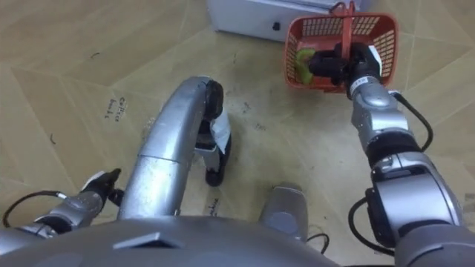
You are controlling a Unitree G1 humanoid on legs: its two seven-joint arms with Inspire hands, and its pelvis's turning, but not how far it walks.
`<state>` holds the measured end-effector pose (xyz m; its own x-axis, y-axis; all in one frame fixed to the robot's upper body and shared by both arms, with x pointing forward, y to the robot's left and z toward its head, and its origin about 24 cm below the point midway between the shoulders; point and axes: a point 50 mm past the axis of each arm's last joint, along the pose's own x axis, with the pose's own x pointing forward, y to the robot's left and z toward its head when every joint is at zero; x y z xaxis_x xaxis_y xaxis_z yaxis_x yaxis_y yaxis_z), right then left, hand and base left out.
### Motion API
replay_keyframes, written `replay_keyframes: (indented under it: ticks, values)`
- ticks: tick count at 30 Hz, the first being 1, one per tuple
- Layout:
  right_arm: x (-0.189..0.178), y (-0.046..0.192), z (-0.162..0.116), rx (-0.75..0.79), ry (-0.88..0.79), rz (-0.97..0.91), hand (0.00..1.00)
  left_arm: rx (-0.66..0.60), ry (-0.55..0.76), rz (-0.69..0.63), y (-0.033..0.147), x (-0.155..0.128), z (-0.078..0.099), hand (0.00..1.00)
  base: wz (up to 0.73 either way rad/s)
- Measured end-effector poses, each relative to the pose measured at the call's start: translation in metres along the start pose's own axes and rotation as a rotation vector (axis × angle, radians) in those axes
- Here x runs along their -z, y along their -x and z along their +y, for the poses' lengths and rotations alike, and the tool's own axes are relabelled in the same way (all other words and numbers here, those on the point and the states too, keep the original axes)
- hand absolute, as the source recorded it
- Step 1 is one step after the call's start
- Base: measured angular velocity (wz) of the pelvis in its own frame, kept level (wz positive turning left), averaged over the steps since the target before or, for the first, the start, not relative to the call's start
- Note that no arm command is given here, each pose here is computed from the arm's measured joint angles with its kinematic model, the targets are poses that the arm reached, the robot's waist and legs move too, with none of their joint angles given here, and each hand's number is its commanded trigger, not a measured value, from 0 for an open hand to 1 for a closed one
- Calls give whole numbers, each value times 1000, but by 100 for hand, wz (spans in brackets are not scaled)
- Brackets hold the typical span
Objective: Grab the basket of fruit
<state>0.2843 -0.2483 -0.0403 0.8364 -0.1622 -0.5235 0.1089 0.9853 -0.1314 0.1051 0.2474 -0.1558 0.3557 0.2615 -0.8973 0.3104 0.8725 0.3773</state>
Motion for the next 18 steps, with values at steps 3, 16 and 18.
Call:
replay_keyframes:
  ticks: [3,16,18]
  values:
    - [-10,0,5,-19,0,-44,100,-5,19,20,1,7,-4,0,-30]
    - [-15,24,28,-114,63,-191,100,-41,103,153,14,57,-14,0,-23]
    - [-14,29,29,-124,56,-208,100,-49,101,149,14,58,-12,0,-9]
